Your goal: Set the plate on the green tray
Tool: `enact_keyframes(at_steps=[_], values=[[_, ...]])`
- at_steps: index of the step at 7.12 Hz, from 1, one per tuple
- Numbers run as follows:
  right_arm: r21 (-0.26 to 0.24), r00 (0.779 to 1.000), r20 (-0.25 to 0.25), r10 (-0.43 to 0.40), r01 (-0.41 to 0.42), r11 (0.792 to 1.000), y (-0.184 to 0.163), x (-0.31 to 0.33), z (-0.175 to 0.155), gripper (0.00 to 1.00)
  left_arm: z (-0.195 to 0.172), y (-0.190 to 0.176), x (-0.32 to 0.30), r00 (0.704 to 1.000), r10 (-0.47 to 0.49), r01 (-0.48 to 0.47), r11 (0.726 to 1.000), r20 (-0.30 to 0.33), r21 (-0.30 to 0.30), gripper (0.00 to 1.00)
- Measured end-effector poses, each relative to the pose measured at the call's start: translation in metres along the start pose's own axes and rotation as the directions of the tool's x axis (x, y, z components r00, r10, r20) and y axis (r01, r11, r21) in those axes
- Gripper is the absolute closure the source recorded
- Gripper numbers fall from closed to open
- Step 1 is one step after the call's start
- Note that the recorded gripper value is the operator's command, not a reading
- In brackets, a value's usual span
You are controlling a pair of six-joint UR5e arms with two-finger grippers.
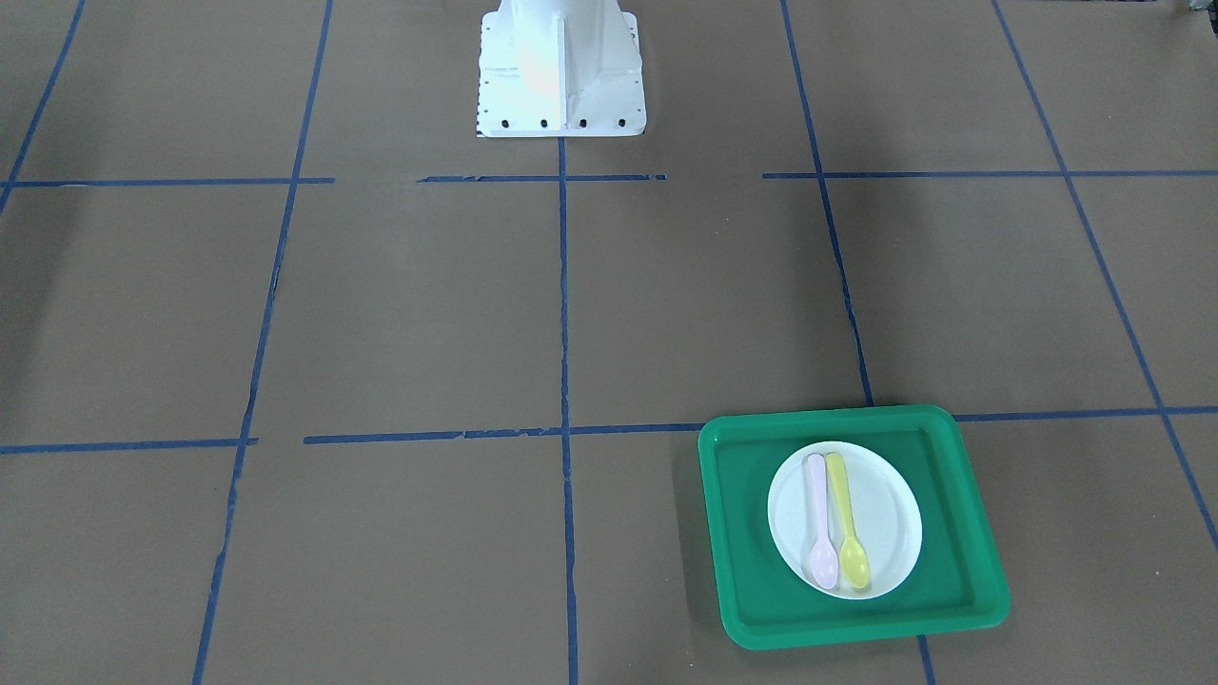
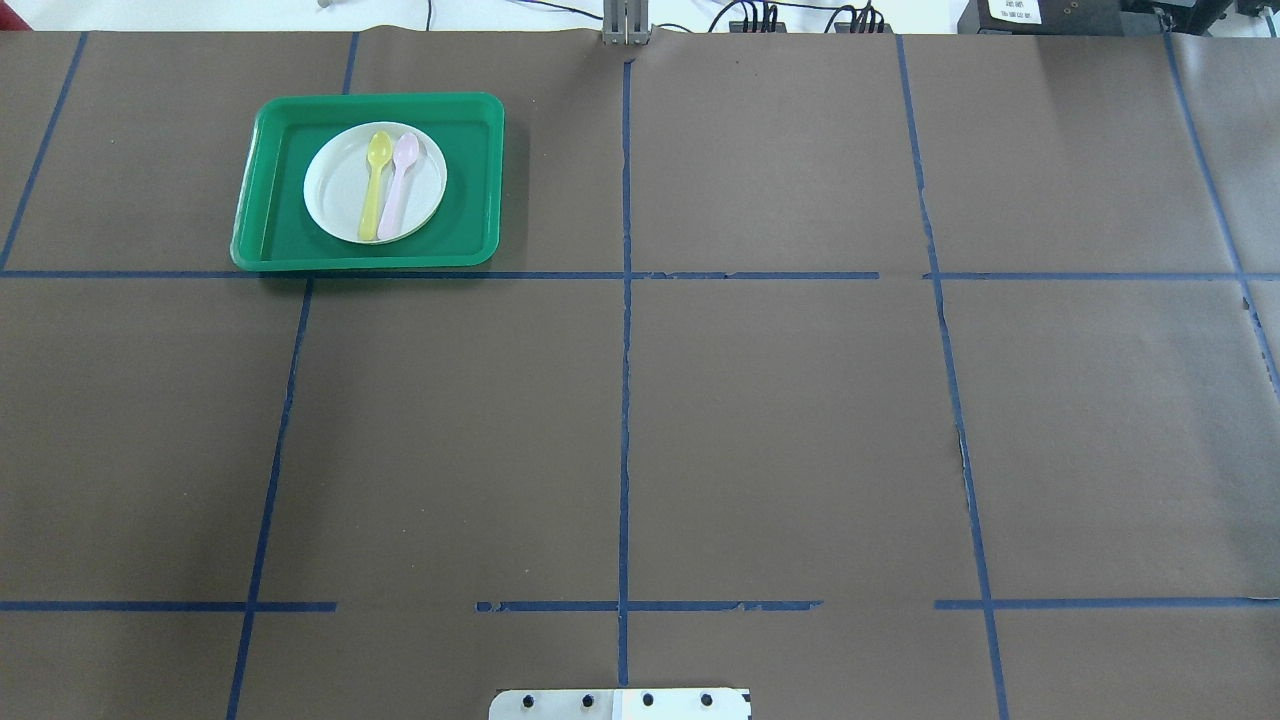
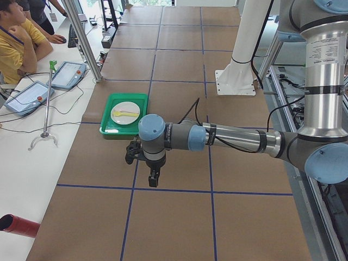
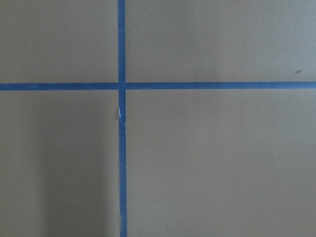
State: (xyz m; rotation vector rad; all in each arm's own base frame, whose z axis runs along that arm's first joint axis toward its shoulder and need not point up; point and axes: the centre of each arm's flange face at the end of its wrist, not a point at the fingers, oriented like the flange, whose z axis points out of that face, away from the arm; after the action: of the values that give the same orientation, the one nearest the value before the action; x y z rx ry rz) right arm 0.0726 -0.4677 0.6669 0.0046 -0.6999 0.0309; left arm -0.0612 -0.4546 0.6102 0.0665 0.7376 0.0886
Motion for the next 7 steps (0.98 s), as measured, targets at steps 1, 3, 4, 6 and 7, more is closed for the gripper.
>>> enact_keyframes(at_steps=[1,3,4,6,7], values=[[0.000,1.000,0.000,0.000,0.000,1.000,0.000,0.000,0.000,0.00,0.001,0.004,-0.005,1.000,-0.006,0.006,1.000,0.000,-0.001,0.00],[0.000,1.000,0.000,0.000,0.000,1.000,0.000,0.000,0.000,0.00,0.005,0.006,-0.011,1.000,-0.017,0.017,1.000,0.006,-0.009,0.00],[0.000,1.000,0.000,0.000,0.000,1.000,0.000,0.000,0.000,0.00,0.007,0.005,-0.014,1.000,-0.022,0.022,1.000,0.008,-0.013,0.00],[0.000,1.000,0.000,0.000,0.000,1.000,0.000,0.000,0.000,0.00,0.007,-0.001,-0.015,1.000,-0.022,0.022,1.000,0.009,-0.012,0.00],[0.000,1.000,0.000,0.000,0.000,1.000,0.000,0.000,0.000,0.00,0.007,-0.001,-0.015,1.000,-0.023,0.023,1.000,0.008,-0.012,0.00]])
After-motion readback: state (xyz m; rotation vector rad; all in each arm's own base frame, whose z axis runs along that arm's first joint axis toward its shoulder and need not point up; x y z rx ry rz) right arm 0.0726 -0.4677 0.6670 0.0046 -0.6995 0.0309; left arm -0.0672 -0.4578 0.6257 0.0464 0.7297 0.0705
